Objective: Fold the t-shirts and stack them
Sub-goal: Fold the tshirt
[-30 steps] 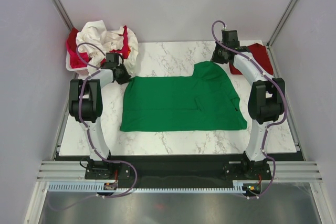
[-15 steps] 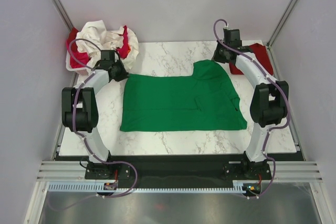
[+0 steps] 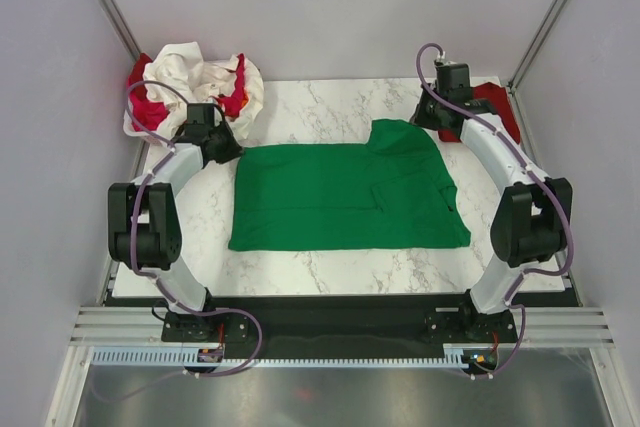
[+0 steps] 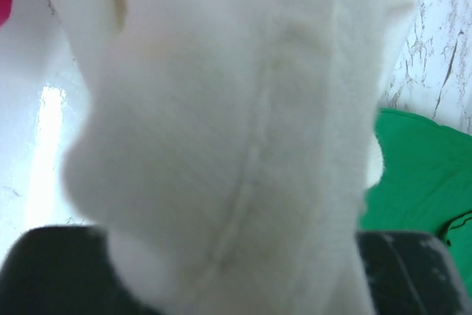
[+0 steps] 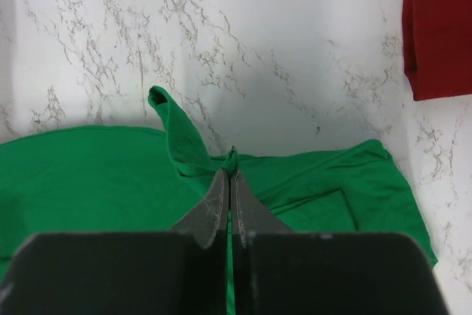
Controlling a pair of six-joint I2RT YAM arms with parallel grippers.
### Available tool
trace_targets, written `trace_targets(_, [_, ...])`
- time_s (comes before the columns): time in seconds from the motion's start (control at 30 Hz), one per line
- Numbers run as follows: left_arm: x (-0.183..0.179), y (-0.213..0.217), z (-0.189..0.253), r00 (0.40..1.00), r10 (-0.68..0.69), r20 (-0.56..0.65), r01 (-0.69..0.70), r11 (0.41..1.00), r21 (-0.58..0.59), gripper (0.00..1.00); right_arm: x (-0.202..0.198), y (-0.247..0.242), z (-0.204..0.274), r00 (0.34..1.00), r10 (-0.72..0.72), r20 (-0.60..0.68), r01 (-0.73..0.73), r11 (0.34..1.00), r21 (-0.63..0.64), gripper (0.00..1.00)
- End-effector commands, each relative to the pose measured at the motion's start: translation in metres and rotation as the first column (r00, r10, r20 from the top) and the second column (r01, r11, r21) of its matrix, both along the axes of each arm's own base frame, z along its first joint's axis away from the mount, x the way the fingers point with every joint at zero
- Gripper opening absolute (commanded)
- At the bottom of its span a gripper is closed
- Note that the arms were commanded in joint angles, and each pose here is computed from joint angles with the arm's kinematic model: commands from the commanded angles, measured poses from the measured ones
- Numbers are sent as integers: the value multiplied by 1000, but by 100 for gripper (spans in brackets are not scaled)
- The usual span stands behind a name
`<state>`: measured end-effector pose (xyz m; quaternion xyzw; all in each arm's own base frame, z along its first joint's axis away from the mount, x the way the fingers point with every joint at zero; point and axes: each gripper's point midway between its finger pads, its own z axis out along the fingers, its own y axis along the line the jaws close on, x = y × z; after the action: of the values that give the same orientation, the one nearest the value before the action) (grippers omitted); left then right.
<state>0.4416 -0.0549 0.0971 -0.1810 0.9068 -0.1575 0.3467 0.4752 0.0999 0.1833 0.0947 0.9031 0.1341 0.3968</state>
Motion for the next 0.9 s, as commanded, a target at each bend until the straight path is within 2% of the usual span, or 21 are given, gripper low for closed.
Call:
trace_targets(0.0, [-2,-7,22,997,-45,64,47,999,-22,11,-10,-2,11,1000,7,27,-7,1000,1,0])
trace_targets(0.13, [-8,-10,18,998,-36,50,38,998,-45,11,-17,-4,13,1000,7,30,-7,1000,-9,0])
trace_targets(0.33, [-17,-8,25,998,-25,64,27,999,-41,29,-23,-3,12,999,21,26,-21,1000,-2,0])
trace_targets(0.47, [-29,-7,26,997,-28,69,30,999,-33,36,-30,-4,8,1000,22,18,-22,1000,-7,0])
trace_targets(0.6, [-45,-7,16,999,-26,46,27,999,-29,62,-35,-5,7,1000,20,14,-19,1000,-10,0])
trace_targets(0.63, [-48,-4,14,999,-9,41,10,1000,-16,65,-36,-6,7,1000,17,15,-17,1000,-8,0])
trace_targets(0.73, [-56,11,5,998,56,30,-57,997,46,69,-37,-6,4,1000,20,9,-20,1000,-11,0])
trace_targets(0.87, [-43,15,4,997,71,28,-73,996,59,68,-39,-9,2,1000,8,3,-8,1000,-22,0])
